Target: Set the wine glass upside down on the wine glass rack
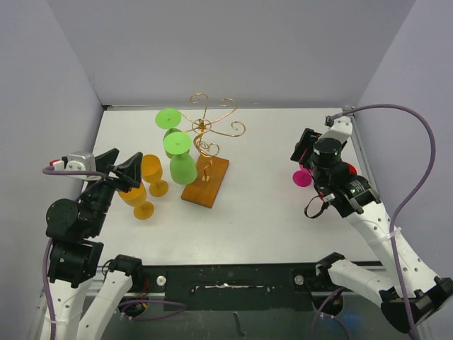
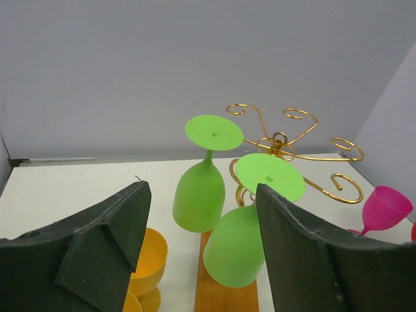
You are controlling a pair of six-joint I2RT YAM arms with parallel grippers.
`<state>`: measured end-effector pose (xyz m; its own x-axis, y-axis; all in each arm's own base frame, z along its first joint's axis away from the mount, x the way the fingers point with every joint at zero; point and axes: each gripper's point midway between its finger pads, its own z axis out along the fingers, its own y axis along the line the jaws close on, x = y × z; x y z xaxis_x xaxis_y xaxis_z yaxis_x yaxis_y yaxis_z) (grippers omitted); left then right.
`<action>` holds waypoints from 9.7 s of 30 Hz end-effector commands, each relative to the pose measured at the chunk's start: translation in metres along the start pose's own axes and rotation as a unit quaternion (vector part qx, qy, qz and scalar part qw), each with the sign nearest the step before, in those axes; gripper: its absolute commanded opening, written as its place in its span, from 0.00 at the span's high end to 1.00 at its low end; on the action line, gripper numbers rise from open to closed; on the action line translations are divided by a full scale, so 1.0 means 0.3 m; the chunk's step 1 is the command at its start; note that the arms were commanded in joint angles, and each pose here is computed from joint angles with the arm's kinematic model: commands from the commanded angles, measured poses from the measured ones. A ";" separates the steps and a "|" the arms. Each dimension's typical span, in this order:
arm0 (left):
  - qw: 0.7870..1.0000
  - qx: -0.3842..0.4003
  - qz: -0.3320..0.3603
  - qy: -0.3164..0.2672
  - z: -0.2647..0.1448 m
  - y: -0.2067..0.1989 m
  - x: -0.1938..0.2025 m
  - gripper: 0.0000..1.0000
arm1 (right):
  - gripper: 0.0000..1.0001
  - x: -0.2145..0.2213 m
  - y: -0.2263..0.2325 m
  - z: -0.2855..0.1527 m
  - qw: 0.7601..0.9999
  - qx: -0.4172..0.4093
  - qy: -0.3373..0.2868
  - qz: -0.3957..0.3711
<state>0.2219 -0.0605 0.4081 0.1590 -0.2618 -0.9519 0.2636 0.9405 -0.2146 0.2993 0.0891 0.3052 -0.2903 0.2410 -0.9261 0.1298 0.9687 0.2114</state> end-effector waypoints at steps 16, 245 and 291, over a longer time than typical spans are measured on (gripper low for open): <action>0.995 0.056 0.016 -0.079 0.021 -0.071 -0.121 0.35 | 0.65 0.249 -0.139 0.388 0.981 0.015 0.185 -0.049; 0.984 0.078 -0.002 -0.162 0.181 -0.216 -0.234 0.42 | 1.00 -0.638 0.560 -0.327 0.913 -0.316 -0.169 0.197; 0.971 0.068 -0.025 -0.227 -0.072 -0.052 -0.062 0.42 | 1.00 -0.462 0.904 0.240 0.874 -0.444 -0.018 0.197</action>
<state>0.2038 -0.0650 0.4108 0.5045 -0.3790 -0.7758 0.3671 0.9074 -0.2046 0.4587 0.3034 0.4182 -0.4084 0.5652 -0.7168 -0.4708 0.5423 0.6959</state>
